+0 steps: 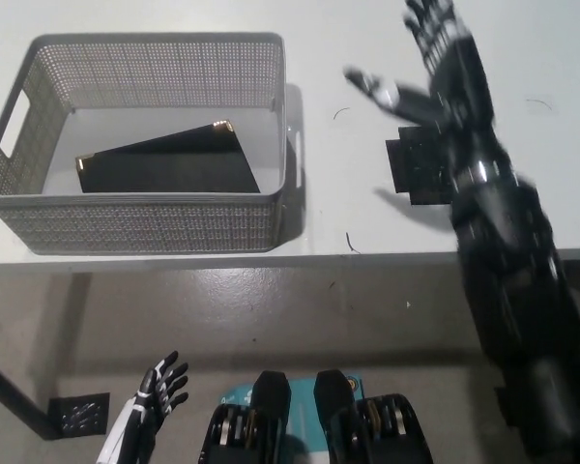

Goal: A notebook is kept standing on the table on the right hand side and a container is kept on the left hand side and the robot uses its right hand to grab the notebook and places it in the container

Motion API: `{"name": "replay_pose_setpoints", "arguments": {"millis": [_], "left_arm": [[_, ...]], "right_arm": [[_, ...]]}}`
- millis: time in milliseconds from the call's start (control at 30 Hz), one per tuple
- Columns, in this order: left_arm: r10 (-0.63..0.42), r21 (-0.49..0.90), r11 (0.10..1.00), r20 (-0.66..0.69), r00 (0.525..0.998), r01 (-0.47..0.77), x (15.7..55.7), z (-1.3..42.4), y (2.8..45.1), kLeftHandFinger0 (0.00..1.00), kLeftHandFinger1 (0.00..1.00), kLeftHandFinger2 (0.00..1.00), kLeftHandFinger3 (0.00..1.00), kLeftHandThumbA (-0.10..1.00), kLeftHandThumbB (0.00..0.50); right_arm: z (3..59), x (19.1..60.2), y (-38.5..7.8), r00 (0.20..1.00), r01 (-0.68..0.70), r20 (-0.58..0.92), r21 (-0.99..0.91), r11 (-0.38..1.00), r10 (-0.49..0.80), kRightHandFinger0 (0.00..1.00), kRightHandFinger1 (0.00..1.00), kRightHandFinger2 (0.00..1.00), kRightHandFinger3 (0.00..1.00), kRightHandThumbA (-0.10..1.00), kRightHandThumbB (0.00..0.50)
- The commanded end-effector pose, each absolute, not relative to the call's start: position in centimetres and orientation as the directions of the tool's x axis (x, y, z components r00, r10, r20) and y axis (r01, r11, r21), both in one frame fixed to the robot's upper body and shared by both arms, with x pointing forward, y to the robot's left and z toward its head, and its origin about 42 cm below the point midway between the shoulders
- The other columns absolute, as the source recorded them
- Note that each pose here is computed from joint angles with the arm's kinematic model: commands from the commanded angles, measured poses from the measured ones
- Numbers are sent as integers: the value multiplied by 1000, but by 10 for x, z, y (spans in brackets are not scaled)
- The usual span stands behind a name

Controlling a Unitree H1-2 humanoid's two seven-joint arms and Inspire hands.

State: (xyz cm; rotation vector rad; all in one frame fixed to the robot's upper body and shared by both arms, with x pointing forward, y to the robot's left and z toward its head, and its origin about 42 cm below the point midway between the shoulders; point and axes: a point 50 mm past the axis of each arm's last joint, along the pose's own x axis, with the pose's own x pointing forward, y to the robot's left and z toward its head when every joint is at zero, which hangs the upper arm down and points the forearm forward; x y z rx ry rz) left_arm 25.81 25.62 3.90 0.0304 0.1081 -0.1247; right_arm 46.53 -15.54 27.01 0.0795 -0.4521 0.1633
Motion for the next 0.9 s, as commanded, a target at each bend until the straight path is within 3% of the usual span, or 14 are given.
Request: {"name": "replay_pose_setpoints", "arguments": {"millis": [0, 133, 167, 233, 400, 533, 867], "left_arm": [[-153, 57, 986, -35, 988, 154, 264, 55, 258, 1000, 1000, 1000, 1000, 1000, 245], [-139, 46, 989, -27, 990, 140, 265, 56, 258, 1000, 1000, 1000, 1000, 1000, 247], [-140, 51, 989, -22, 990, 141, 267, 57, 258, 1000, 1000, 1000, 1000, 1000, 258], [-143, 64, 987, -21, 989, 144, 267, 58, 258, 1000, 1000, 1000, 1000, 1000, 247], [-147, 60, 987, -27, 989, 148, 266, 58, 259, 1000, 1000, 1000, 1000, 1000, 244], [-148, 50, 988, -28, 989, 149, 267, 59, 259, 1000, 1000, 1000, 1000, 1000, 237], [-150, 62, 987, -20, 989, 151, 270, 59, 258, 1000, 1000, 1000, 1000, 1000, 223]], "right_arm": [[296, 257, -177, 543, -258, 810, -90, 962, 221, 1000, 1000, 1000, 1000, 1000, 473], [239, 249, -177, 667, -240, 714, -64, 969, 213, 1000, 1000, 1000, 1000, 1000, 424], [219, 249, -179, 734, -232, 646, -49, 971, 208, 1000, 1000, 1000, 1000, 1000, 419], [186, 252, -182, 785, -212, 591, -25, 977, 186, 1000, 1000, 1000, 1000, 1000, 346], [134, 251, -189, 895, -192, 422, 63, 979, 148, 1000, 1000, 1000, 1000, 1000, 364], [104, 248, -191, 927, -192, 343, 91, 977, 151, 1000, 1000, 1000, 1000, 1000, 293], [51, 257, -197, 972, -155, 191, 86, 984, 137, 1000, 1000, 1000, 1000, 1000, 322]]}}
